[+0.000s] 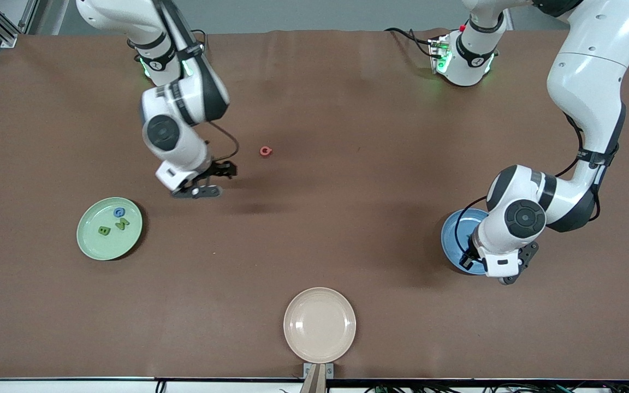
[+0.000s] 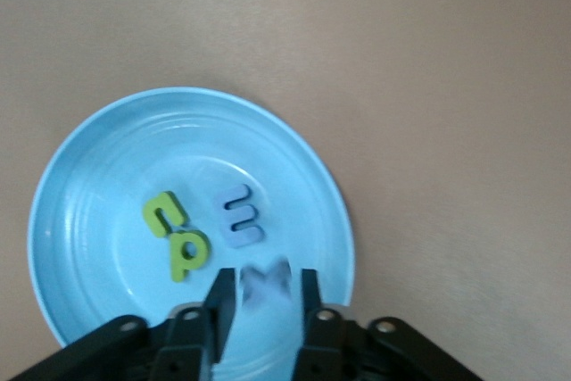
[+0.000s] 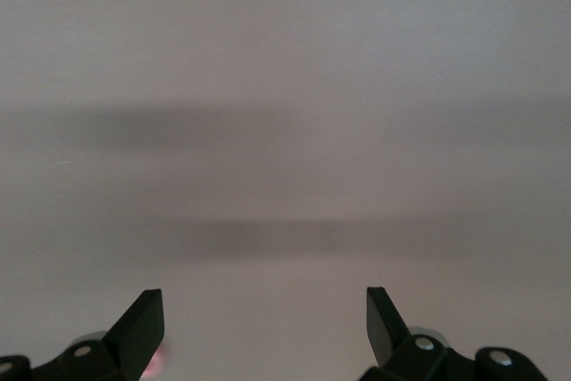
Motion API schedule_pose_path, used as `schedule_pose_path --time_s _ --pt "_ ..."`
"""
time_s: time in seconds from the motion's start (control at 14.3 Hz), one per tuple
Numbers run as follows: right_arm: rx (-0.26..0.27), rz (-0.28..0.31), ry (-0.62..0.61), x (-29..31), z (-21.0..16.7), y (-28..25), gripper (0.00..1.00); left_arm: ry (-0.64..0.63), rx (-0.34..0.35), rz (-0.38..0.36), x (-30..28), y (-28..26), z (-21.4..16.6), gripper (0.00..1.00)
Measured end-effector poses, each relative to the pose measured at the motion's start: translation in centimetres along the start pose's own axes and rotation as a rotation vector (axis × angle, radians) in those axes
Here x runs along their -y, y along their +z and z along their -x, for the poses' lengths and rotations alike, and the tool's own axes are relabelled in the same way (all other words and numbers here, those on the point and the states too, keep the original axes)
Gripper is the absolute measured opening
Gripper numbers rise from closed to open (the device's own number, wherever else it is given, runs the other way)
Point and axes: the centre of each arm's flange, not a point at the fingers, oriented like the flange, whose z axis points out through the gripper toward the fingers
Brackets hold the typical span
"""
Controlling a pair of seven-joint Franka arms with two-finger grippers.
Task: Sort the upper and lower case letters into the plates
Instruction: 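Drop the x in the blue plate while the right gripper reaches o, then grasp the pink o with the right gripper while the left gripper withdraws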
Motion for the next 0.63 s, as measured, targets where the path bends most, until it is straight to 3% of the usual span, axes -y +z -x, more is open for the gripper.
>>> schedule_pose_path --time_s 0.21,0.42,0.63 --pt "-0.084 -0.016 0.013 5.1 5.0 2.6 1.00 0.025 0.000 0.013 -0.1 -0.6 -0.1 0.70" --pt "-0.125 -0.037 0.002 6.4 7.9 4.5 1.00 0.095 -0.029 0.054 -1.0 -4.5 0.2 0.99" --pt "-0.120 -0.056 0.011 7.3 10.1 6.2 1.00 0.156 -0.068 0.026 -0.7 -11.4 -0.5 1.00"
